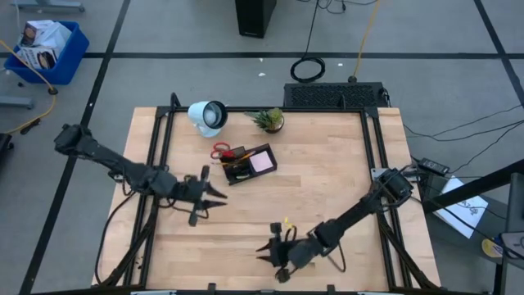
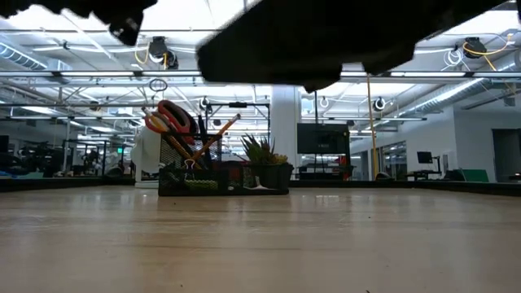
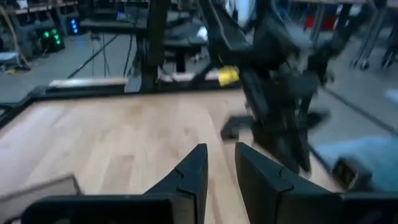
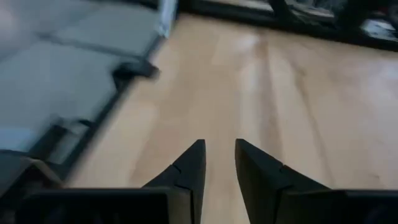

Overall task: Pick and place office supplies into organizer
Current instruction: Return to Home Position

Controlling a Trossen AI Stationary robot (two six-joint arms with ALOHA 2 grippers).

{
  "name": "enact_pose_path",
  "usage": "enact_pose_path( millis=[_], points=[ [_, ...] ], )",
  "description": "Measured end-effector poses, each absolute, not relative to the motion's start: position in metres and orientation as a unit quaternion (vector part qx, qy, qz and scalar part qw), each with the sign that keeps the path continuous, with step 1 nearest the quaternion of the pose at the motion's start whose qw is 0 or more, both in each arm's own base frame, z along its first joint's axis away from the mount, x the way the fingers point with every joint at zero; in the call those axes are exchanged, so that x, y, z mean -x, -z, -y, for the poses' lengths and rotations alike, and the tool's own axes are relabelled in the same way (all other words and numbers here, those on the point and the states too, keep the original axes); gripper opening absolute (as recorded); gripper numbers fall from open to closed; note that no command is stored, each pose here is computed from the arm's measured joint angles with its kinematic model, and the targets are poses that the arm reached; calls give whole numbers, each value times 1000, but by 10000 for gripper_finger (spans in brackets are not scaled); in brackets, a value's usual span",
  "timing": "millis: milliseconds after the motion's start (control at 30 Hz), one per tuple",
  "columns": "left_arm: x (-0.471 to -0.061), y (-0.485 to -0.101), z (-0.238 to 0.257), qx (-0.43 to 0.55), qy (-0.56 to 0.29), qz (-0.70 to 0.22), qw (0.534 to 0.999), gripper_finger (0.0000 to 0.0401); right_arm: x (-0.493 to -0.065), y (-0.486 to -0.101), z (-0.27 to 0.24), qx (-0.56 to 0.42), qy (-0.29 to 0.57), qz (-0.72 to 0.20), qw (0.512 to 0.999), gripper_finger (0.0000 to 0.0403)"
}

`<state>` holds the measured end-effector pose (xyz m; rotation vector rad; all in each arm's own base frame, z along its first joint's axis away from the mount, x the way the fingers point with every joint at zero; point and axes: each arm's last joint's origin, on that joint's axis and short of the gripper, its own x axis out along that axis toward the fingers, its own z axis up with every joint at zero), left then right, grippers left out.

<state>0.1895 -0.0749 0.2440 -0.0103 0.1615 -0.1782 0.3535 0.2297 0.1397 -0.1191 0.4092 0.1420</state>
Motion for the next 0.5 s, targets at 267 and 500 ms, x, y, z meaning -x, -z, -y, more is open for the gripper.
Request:
enact_pose_path(
  millis=[267,500],
  points=[
    [-157,-216,98,-27,90,-111,989,88,-290,-149,-173,14,-31,-131,991,77],
    [-136,-214,82,-20,23,-85,996,88,-226,-161,-119,-9,-3,-82,997,77]
  ],
)
